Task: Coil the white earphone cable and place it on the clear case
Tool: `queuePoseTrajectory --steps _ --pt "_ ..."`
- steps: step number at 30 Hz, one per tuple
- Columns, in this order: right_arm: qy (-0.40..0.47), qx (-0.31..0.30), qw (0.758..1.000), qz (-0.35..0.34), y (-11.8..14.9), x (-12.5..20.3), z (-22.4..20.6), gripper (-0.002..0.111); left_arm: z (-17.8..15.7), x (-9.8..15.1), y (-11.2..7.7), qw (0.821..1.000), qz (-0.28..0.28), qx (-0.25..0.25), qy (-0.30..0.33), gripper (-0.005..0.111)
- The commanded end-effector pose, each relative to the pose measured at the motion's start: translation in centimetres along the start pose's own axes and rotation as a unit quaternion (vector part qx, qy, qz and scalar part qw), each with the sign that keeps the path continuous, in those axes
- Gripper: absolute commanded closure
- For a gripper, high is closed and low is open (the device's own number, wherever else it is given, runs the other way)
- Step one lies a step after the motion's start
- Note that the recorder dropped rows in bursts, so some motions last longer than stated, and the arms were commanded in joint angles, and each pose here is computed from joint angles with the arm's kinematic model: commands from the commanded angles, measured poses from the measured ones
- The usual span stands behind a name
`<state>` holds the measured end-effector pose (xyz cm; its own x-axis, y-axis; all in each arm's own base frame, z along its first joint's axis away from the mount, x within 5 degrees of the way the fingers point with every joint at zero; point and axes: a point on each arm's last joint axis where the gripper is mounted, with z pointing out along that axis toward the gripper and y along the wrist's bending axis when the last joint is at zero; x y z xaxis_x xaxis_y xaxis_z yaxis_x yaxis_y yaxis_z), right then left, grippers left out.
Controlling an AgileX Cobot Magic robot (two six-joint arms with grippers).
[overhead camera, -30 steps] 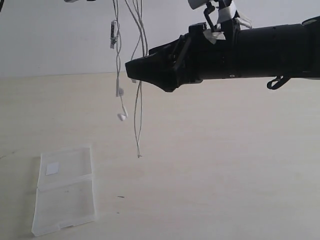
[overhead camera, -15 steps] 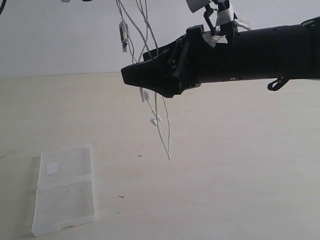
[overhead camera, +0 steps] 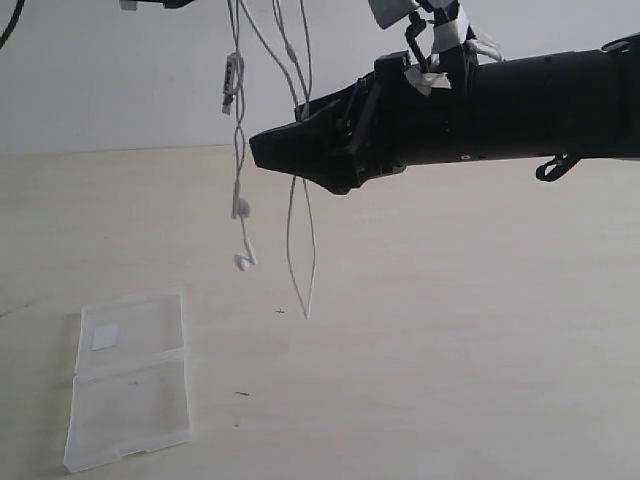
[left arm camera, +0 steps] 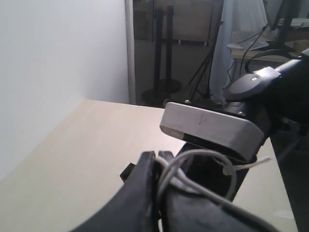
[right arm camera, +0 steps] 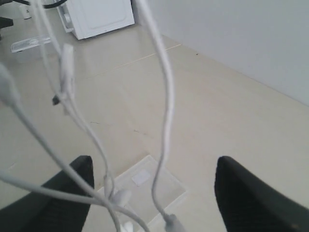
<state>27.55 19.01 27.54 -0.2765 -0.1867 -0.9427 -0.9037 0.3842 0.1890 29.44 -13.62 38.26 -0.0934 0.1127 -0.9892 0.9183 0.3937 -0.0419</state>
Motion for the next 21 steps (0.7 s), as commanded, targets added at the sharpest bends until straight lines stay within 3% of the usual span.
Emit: queuePoseTrajectory --steps 1,5,10,15,21 --pt "-0.002 0.006 1.0 -0.003 -0.1 -0.3 0.0 0.04 0.0 -0.3 -0.1 1.0 -0.005 0.013 -0.007 0.107" --pt "-0.005 -0.005 1.0 -0.003 0.1 -0.3 0.0 0.04 -0.1 -0.3 -0.2 1.0 -0.005 0.02 -0.007 0.107" --pt "-0.009 -0.021 1.0 -0.003 0.4 -0.4 0.0 0.04 0.0 -0.3 0.1 1.0 -0.006 0.003 -0.008 0.107" --pt "-0.013 -0.037 0.999 -0.003 0.7 -0.5 -0.1 0.04 -0.1 -0.3 1.0 0.998 -0.028 -0.048 -0.008 0.107" --pt "-0.014 -0.038 0.999 -0.003 0.7 -0.5 -0.1 0.04 0.0 -0.1 1.2 0.998 -0.033 -0.051 -0.007 0.107"
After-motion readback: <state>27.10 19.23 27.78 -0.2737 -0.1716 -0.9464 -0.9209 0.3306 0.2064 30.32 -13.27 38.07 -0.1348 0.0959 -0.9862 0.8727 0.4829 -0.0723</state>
